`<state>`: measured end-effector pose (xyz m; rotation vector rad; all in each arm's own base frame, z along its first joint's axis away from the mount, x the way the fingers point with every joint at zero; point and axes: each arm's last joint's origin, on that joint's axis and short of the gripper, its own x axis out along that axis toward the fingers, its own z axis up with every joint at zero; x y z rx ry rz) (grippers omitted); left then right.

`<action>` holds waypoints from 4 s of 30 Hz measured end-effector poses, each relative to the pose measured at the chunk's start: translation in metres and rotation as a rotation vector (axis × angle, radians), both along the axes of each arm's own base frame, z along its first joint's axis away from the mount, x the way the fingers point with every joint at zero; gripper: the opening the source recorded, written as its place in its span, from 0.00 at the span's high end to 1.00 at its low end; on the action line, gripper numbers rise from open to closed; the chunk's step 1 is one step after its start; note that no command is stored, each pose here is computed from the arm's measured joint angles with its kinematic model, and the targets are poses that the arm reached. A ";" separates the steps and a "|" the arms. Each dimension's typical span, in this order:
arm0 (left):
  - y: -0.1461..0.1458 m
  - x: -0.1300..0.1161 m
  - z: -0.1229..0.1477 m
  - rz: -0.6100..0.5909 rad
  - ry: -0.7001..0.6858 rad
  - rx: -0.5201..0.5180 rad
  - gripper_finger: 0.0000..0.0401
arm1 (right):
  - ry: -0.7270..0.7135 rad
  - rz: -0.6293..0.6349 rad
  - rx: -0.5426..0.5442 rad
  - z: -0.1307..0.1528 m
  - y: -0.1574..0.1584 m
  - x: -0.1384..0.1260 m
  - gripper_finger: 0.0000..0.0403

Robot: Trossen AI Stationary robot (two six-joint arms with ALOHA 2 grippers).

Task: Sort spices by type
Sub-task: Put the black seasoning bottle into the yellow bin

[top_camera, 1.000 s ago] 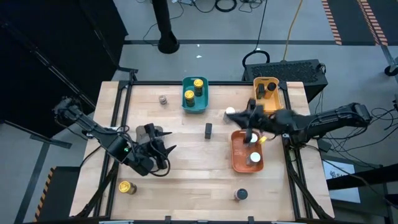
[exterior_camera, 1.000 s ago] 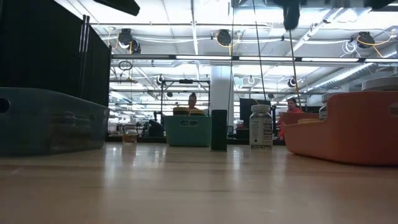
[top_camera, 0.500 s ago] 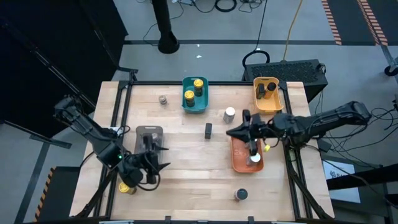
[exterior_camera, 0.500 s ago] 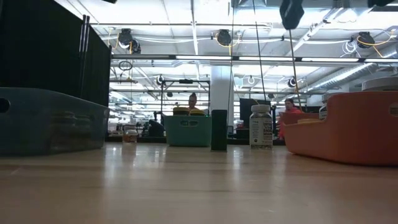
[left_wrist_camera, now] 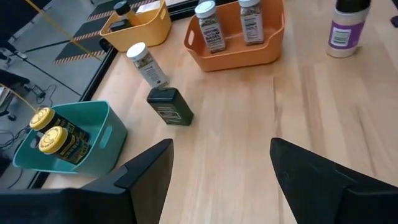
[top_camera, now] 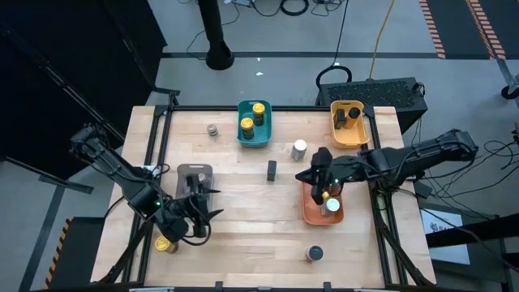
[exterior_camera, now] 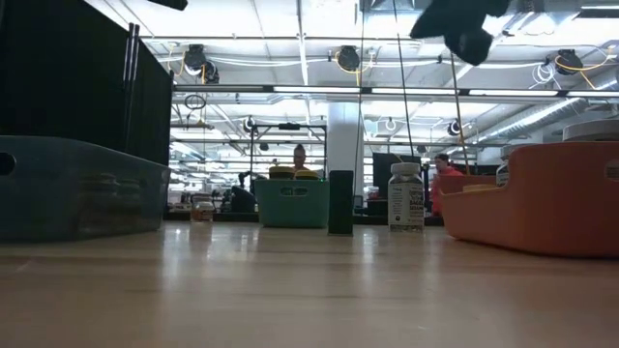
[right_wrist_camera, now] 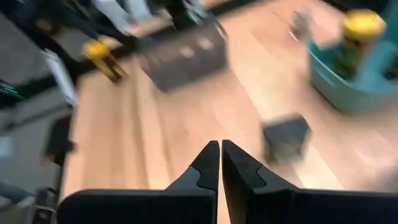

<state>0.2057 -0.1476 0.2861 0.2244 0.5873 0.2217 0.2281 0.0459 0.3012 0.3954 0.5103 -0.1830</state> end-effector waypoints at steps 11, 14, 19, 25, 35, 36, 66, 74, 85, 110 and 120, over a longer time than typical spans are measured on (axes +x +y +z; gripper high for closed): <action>0.009 0.006 0.000 0.098 -0.032 -0.084 0.32 | 0.328 -0.151 0.107 0.005 0.000 0.000 1.00; 0.011 0.008 0.000 0.109 -0.033 -0.084 0.32 | 0.370 -0.111 0.139 0.003 0.001 -0.002 1.00; 0.020 0.010 0.001 0.196 -0.069 -0.008 0.32 | 0.404 -0.068 0.171 0.002 0.005 -0.005 1.00; 0.045 0.025 0.010 0.285 -0.067 0.006 0.32 | 0.404 -0.047 0.147 0.002 0.007 -0.005 1.00; 0.097 0.034 0.000 0.249 0.240 -0.066 0.32 | 0.410 0.105 -0.065 0.002 0.006 -0.005 1.00; 0.100 0.033 -0.002 0.251 0.266 -0.071 0.32 | 0.407 0.093 -0.083 0.002 0.005 -0.005 1.00; 0.085 -0.017 -0.016 0.416 0.979 -0.850 0.32 | 0.326 -0.038 -0.320 0.005 0.001 0.006 1.00; 0.040 -0.024 0.002 0.369 0.902 -0.851 0.32 | 0.328 -0.013 -0.332 0.001 0.003 0.012 1.00; 0.016 -0.023 0.005 0.289 0.631 -0.741 0.32 | 0.287 0.270 -0.194 0.003 0.044 0.004 1.00; 0.023 -0.019 0.007 0.302 0.400 -0.482 0.32 | 0.661 0.678 0.093 0.002 0.164 0.017 1.00; 0.024 -0.018 0.007 0.311 0.351 -0.428 0.32 | 0.674 0.627 0.036 -0.010 0.181 0.012 0.90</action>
